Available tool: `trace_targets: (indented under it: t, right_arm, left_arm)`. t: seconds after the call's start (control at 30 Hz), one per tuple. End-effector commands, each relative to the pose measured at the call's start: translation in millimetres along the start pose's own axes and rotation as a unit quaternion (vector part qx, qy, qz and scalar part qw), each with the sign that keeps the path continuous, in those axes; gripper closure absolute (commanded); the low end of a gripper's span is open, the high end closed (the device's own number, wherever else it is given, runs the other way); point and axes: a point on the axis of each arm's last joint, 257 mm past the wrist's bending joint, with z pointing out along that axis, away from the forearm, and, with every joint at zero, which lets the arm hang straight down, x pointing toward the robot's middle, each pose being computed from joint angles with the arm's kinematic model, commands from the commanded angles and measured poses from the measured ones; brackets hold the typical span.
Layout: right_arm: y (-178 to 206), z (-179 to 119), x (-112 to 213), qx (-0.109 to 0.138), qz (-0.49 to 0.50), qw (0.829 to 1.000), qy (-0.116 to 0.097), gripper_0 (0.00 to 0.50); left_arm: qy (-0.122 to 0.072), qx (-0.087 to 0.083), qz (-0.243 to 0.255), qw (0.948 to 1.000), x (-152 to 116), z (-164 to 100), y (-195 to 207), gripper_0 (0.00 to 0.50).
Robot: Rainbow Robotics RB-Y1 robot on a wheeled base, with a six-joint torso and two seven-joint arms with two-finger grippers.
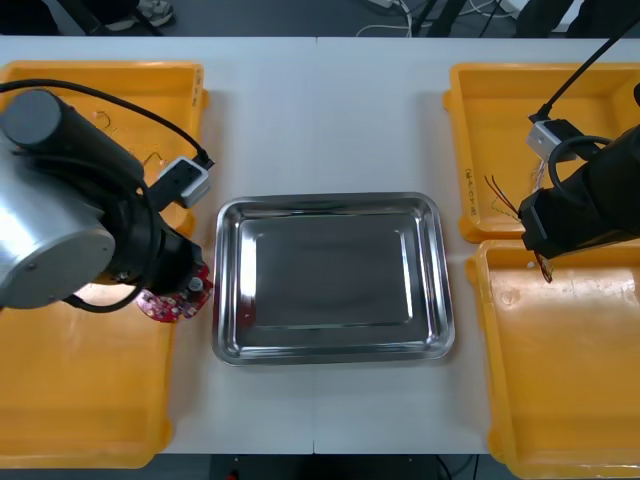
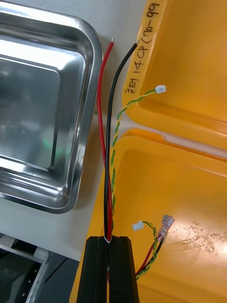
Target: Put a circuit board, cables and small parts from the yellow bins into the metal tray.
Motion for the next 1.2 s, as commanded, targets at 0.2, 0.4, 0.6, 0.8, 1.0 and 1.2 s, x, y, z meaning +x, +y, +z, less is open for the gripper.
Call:
trace_targets:
  t: [0.2, 0.4, 0.6, 0.8, 1.0, 1.2]
  right_arm:
    - [21, -3, 2, 0.002, -0.077, 0.997, 0.003, 0.5]
    - [32, 4, 6, 0.009, -0.103, 0.995, 0.012, 0.5]
    - [43, 7, 8, -0.001, -0.116, 0.993, 0.014, 0.5]
    - [48, 7, 9, -0.004, -0.122, 0.992, 0.013, 0.5]
    - [48, 7, 9, -0.004, -0.123, 0.992, 0.012, 0.5]
    - [47, 7, 8, -0.002, -0.121, 0.993, 0.011, 0.5]
  left_arm:
    - [-0.001, 0.016, -0.074, 0.9971, -25, 11, -47, 0.5]
    - [0.022, 0.005, -0.076, 0.9969, -25, 32, -61, 0.5]
    - [0.014, 0.014, -0.078, 0.9968, -35, 50, -78, 0.5]
    - [-0.002, 0.028, -0.075, 0.9968, -45, 56, -96, 0.5]
    - [-0.016, 0.035, -0.064, 0.9972, -51, 65, -108, 0.5]
    - [-0.017, 0.037, -0.056, 0.9976, -50, 77, -113, 0.5]
